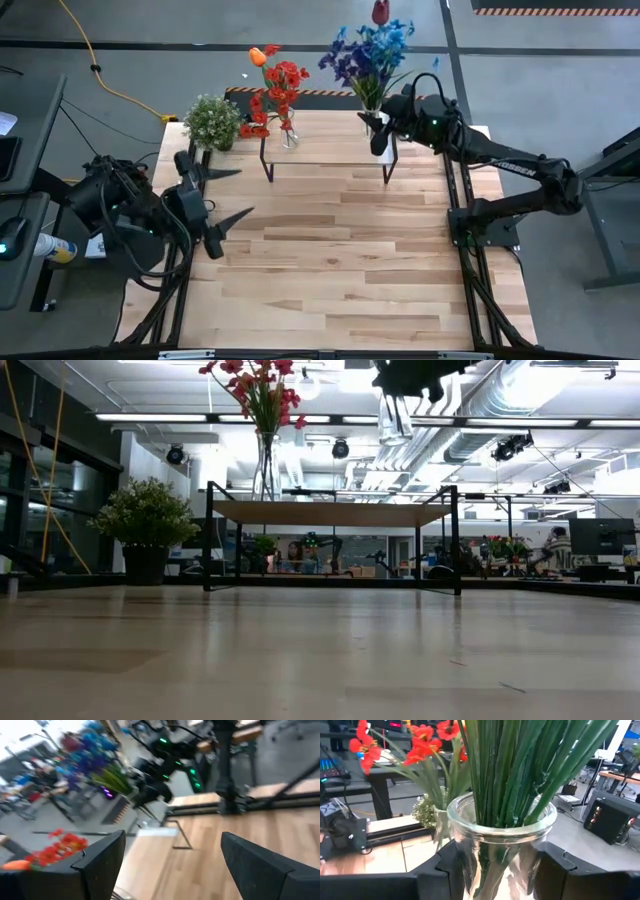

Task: Pick and place flowers into a vace then onto a shelf
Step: Put the right transparent vase on the shelf

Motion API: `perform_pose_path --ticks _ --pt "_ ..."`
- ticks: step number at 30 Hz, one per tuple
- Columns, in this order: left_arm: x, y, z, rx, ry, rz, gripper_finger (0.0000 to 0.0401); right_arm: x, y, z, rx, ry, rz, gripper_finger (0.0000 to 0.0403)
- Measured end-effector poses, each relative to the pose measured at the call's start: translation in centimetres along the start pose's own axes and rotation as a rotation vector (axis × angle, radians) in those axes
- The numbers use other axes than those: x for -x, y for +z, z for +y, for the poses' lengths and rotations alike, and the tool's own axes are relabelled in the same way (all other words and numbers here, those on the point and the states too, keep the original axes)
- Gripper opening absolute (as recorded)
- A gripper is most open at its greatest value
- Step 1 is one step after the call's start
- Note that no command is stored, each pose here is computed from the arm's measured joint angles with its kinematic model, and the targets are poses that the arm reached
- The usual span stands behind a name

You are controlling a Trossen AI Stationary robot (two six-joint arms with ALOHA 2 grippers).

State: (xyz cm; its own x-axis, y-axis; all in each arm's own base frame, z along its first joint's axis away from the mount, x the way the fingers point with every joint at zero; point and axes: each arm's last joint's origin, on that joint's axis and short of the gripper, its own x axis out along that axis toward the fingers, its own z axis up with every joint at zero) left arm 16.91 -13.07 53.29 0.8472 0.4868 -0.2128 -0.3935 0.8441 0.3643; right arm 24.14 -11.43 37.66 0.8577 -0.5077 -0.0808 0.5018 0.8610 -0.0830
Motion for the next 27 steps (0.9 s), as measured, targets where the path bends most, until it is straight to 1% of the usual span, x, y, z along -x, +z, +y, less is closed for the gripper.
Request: perform_pose_path --ticks 2,6,12,19,23,27 --pt "0.0 -0.2 -0.1 0.011 -0.042 0.023 0.0360 0.0 0.0 -0.5 -0.010 -0.003 0.000 0.0161" --pt "0.0 -0.6 -0.1 0.036 -0.090 0.061 0.0360 -0.2 -0.2 -1.5 -0.033 0.013 -0.015 0.0161" --pt "-0.1 -0.9 -0.3 0.041 -0.105 0.082 0.0360 -0.7 -3.3 -2.6 -0.133 0.045 -0.067 0.0161" --pt "-0.2 -1.1 -0.7 0.026 -0.104 0.089 0.0360 -0.9 -5.1 -2.4 -0.128 0.048 -0.057 0.0161" --pt "-0.2 -1.1 -0.7 0.027 -0.122 0.097 0.0360 -1.1 -6.2 -2.2 -0.128 0.049 -0.059 0.0161" --pt "-0.2 -1.1 -0.7 0.027 -0.123 0.098 0.0360 -1.5 -7.3 -1.7 -0.144 0.053 -0.087 0.0161"
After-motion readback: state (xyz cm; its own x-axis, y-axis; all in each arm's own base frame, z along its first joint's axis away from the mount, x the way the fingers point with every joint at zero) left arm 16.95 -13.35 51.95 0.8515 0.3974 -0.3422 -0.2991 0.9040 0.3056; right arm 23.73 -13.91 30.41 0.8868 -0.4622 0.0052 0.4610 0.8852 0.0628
